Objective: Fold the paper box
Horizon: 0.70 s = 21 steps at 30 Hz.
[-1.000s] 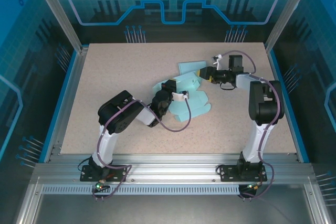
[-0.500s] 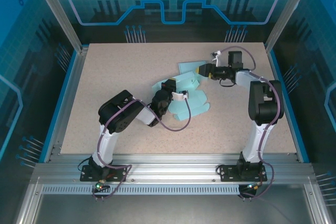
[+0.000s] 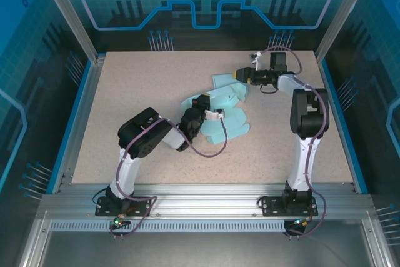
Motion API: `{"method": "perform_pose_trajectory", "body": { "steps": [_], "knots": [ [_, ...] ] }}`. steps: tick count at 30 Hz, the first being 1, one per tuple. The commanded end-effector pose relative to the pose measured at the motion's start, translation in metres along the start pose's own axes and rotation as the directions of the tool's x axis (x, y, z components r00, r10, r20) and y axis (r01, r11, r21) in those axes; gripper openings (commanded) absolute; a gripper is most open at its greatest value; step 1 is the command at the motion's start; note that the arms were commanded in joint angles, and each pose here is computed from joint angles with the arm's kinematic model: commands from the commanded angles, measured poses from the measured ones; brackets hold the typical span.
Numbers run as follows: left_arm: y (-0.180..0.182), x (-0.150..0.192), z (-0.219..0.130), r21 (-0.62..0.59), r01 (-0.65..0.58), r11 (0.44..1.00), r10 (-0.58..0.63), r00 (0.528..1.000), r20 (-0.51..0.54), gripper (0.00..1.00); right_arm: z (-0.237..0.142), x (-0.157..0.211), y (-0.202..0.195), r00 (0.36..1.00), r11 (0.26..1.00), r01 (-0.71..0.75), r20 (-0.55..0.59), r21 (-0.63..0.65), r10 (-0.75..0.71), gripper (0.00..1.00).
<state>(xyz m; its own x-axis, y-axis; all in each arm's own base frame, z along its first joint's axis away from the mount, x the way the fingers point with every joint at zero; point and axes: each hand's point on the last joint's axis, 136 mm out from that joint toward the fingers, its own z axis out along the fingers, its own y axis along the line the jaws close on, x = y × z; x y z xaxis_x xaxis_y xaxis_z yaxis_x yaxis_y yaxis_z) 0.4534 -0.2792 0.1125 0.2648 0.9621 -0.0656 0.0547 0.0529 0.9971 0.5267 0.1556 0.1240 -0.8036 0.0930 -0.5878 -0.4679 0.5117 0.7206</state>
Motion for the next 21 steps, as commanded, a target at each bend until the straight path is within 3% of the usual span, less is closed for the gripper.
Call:
{"method": "perform_pose_trajectory", "body": {
  "steps": [1, 8, 21],
  "knots": [
    [-0.013, -0.003, 0.001, 0.024, -0.025, 0.999, 0.024, 0.999, 0.022, 0.02, 0.004, 0.006, 0.013, 0.999, 0.997, 0.017, -0.037, -0.078, -0.020, 0.76],
    [-0.014, -0.001, 0.004, 0.030, -0.022, 0.999, 0.021, 1.000, 0.013, 0.02, 0.002, 0.029, 0.039, 0.993, 0.980, 0.054, -0.095, -0.192, -0.073, 0.75],
    [-0.018, 0.004, 0.006, 0.039, -0.040, 0.998, 0.040, 0.999, 0.000, 0.02, -0.014, 0.054, 0.060, 0.991, 0.975, 0.087, -0.084, -0.205, -0.106, 0.73]
  ]
}}
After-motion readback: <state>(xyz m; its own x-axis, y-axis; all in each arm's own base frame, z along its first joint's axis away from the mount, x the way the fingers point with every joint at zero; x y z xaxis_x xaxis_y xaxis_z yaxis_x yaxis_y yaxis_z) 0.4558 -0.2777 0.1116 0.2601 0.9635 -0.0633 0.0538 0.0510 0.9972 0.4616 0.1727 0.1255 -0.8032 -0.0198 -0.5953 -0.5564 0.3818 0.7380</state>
